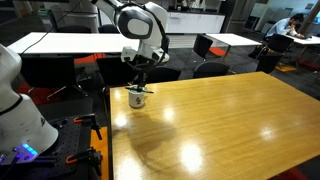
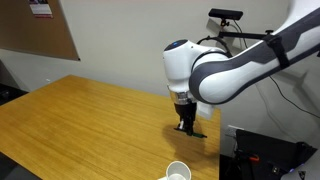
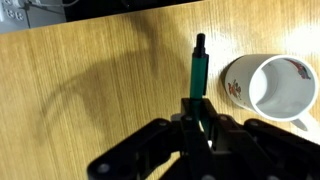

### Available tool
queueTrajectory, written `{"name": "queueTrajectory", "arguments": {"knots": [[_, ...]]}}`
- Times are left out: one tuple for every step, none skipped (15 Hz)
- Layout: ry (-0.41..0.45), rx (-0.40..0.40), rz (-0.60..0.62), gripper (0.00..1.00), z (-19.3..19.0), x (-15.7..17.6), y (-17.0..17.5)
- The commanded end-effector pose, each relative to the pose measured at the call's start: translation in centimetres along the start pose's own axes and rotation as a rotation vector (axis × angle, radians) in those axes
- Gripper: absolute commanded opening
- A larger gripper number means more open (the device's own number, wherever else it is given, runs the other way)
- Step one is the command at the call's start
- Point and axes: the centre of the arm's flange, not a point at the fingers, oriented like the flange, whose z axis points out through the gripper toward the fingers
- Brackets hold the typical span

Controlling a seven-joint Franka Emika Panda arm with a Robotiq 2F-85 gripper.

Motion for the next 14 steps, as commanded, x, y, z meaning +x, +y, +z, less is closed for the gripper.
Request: {"name": "queueTrajectory", "arguments": {"knots": [[-0.003,-0.001,-0.016,0.13,0.0,0.1,0.0],[-0.006,-0.001,-0.023,0.13,-0.1,0.1,0.0],[-0.007,-0.002,-0.028,0.13,-0.1,0.2,0.0],[-0.008,-0.002,-0.033,0.13,-0.1,0.3,0.0],[-0.009,-0.002,-0.034,0.13,0.0,0.3,-0.1],[-0.009,-0.002,-0.034,0.13,0.0,0.3,-0.1],[-0.009,-0.002,-0.034,0.03,0.0,0.3,-0.1],[0.011,-0.02,-0.013,0.03,-0.1,0.4,0.0],[0.027,-0.027,-0.003,0.03,-0.2,0.5,0.1],[0.051,-0.047,0.008,0.03,-0.5,0.6,0.1],[0.074,-0.073,0.015,0.03,-0.7,0.7,0.2],[0.091,-0.1,0.014,0.03,-0.9,0.8,0.3],[0.109,-0.134,0.02,0.03,-1.0,0.9,0.3],[0.12,-0.167,0.017,0.03,-1.1,1.0,0.4]]}}
